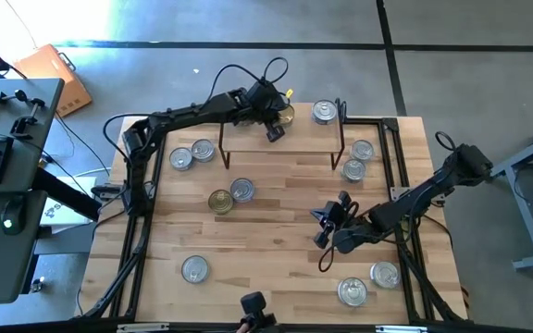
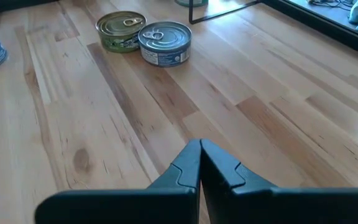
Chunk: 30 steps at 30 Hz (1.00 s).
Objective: Stack canned seafood by type on shelf
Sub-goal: Adjust the tuna cans on the shelf, then put the blue tuna can and aligned with the other blue tuna can on the shelf
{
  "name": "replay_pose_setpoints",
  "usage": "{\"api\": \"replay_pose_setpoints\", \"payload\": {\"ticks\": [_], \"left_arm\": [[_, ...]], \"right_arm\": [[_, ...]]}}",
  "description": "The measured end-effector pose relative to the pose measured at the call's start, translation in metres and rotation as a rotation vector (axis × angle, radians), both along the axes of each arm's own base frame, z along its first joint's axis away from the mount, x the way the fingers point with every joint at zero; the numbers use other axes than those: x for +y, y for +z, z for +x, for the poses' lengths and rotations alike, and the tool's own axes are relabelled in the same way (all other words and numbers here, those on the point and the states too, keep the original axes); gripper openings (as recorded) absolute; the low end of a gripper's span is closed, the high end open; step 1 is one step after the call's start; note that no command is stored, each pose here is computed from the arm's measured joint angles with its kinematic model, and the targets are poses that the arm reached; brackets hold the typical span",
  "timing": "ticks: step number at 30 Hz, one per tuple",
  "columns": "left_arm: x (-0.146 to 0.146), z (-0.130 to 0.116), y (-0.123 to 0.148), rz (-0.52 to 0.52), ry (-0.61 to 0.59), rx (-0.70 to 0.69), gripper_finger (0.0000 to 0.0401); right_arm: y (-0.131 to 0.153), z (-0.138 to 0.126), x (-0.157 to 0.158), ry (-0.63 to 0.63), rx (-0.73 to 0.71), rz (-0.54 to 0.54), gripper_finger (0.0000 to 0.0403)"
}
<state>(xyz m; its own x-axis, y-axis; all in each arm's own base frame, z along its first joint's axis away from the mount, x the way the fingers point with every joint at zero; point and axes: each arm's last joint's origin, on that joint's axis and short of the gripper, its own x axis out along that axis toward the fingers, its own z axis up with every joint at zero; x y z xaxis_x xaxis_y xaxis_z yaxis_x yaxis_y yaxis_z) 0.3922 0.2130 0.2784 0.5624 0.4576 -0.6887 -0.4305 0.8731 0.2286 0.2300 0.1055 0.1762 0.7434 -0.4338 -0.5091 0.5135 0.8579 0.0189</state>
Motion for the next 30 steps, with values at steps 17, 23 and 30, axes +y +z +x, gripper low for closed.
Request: {"api": "replay_pose_setpoints", "payload": {"ticks": [17,23,30], "left_arm": [[-0.082,-0.008,0.051,0.118,-0.262,-0.030,0.0000],[-0.152,-0.037,0.034,0.106,-0.375,-0.117,0.0000],[-0.240,-0.096,-0.003,0.048,-0.503,-0.311,0.0000]], "right_arm": [[-0.003,0.000,0.005,0.145,0.089,0.095,0.0000],[-0.007,-0.003,0.012,0.198,0.119,0.123,0.0000],[-0.020,0.001,0.015,0.190,0.156,0.035,0.0000]]}}
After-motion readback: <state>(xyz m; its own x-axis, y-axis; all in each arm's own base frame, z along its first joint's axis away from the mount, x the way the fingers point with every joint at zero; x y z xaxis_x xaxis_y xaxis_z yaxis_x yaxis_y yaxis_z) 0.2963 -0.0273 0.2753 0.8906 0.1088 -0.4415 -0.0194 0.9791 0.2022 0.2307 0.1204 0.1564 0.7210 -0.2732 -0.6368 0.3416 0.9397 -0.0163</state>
